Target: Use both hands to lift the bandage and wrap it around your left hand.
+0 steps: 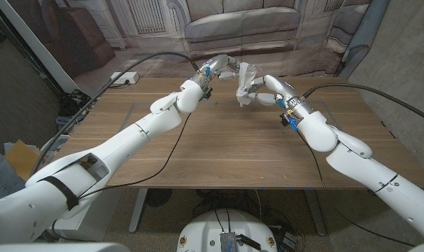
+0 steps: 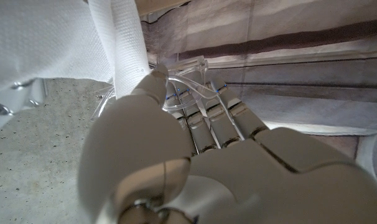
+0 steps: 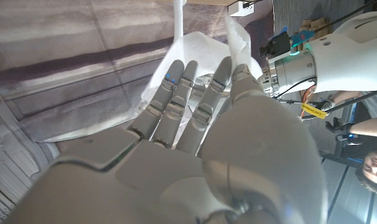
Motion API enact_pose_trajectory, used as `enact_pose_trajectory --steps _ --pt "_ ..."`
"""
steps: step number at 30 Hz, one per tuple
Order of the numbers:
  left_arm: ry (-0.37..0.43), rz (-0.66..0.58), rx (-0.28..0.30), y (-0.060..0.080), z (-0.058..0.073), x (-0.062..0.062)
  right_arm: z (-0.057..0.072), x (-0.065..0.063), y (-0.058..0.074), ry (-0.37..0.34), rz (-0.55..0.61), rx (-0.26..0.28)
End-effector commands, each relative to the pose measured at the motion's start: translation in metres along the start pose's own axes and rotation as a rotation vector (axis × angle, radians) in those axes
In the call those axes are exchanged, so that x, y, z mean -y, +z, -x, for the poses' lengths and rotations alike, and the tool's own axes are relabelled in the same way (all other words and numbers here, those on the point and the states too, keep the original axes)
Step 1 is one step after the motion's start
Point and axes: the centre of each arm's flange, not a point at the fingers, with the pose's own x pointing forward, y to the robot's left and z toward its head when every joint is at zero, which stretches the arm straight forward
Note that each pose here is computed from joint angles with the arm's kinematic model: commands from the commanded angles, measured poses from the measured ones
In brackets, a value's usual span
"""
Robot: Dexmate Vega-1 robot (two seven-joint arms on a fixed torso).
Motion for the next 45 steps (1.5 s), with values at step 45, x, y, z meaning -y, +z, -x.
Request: enact_pose_trajectory --steps 45 --pt "-0.089 -0.057 0.174 0.047 0.006 0.015 -0.069 0.079 0.008 -0.084 0.287 0.127"
